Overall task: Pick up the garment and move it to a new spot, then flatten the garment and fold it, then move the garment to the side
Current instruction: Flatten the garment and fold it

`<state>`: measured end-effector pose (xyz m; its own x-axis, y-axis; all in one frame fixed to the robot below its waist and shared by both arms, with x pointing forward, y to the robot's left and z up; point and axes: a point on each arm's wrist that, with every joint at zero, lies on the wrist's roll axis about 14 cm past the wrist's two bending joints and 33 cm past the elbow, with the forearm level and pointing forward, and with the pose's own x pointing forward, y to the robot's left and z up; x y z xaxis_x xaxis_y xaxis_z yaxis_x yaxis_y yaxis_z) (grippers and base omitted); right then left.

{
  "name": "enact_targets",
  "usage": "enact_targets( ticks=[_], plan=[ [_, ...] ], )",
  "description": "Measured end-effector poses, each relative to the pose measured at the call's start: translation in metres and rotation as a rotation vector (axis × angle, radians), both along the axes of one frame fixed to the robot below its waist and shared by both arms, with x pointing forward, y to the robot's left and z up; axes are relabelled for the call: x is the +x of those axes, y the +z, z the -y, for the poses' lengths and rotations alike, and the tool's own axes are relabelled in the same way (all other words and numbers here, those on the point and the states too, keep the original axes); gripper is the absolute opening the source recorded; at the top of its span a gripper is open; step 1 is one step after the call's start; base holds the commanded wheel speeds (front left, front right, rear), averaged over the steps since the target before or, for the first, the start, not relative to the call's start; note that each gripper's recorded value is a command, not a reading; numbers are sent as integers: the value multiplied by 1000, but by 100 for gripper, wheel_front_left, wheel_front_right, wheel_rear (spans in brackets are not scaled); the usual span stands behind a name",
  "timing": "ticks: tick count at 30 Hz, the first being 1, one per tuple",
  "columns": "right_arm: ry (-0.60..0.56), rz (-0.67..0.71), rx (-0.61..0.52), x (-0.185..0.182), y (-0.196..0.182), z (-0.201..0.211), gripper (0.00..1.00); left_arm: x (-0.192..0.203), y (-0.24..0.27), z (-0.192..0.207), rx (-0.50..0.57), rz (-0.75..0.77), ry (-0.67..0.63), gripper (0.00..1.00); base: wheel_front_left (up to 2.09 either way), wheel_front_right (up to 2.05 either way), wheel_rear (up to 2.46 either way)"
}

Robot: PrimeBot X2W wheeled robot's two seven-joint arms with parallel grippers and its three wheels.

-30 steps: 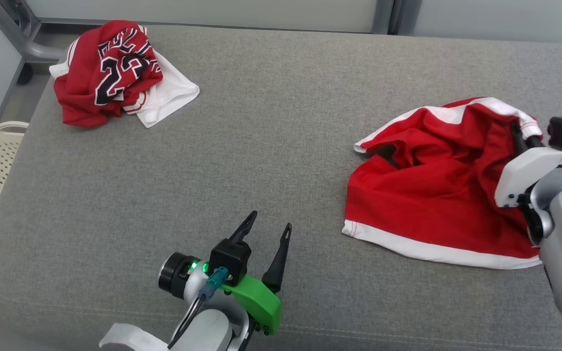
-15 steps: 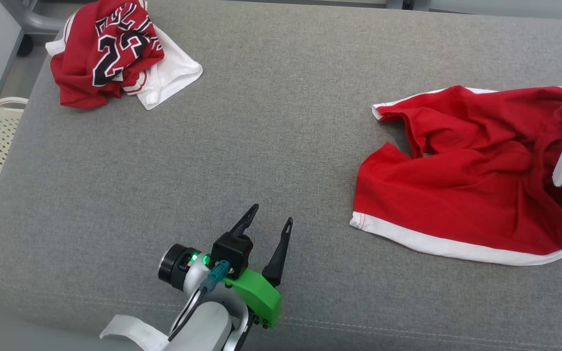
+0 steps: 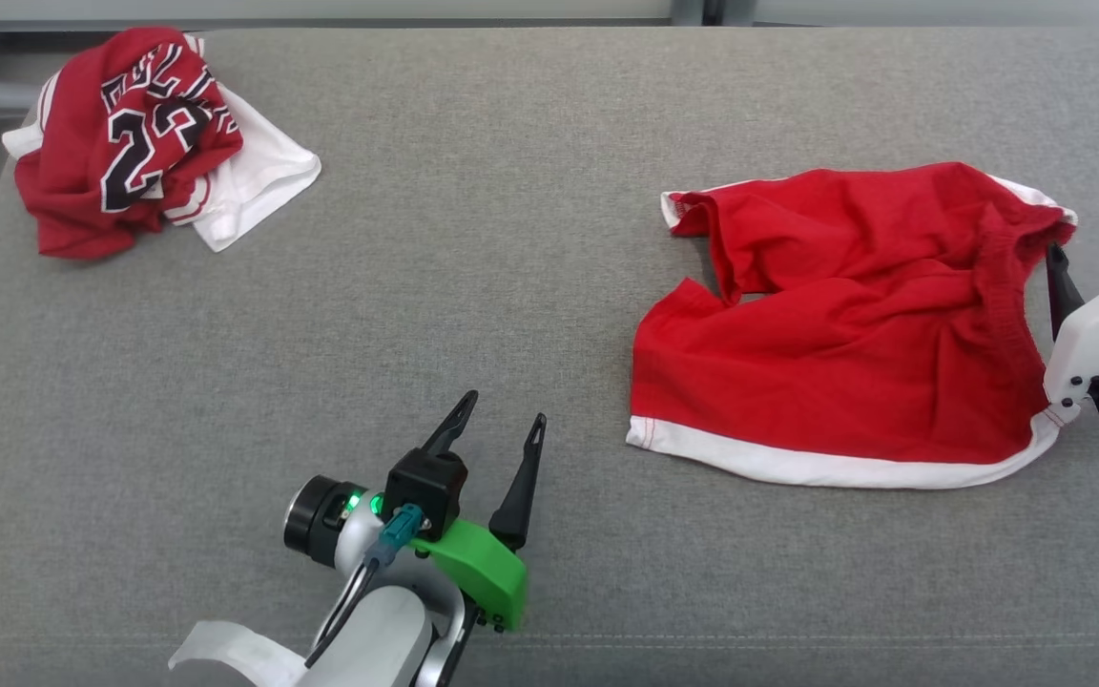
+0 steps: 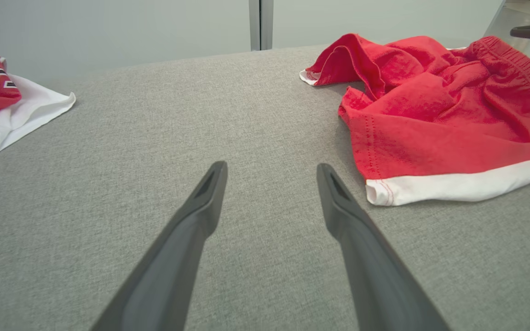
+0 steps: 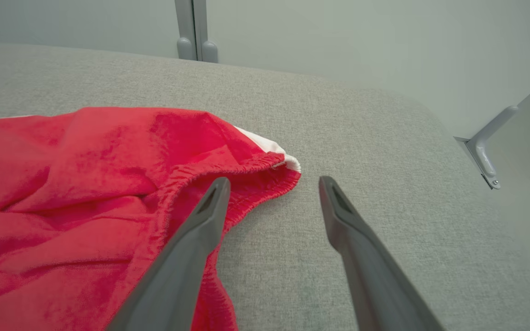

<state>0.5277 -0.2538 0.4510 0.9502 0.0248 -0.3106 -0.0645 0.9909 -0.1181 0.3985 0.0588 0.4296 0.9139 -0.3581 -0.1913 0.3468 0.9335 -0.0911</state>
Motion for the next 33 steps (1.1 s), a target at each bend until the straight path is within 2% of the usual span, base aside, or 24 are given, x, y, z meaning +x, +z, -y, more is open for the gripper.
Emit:
enact_targets(
  ticks=[9, 22, 33],
  plan=[
    [50, 128, 33, -33, 27, 3, 100, -1, 2, 22, -18, 2, -65, 100, 0, 0, 0],
    [51, 252, 80, -92, 49, -3, 100, -12, 14, 52, -41, 16, -149, 100, 0, 0, 0],
    [28, 337, 137, -129, 58, -27, 100, -17, 28, 35, -68, 44, -66, 100, 0, 0, 0]
  ],
)
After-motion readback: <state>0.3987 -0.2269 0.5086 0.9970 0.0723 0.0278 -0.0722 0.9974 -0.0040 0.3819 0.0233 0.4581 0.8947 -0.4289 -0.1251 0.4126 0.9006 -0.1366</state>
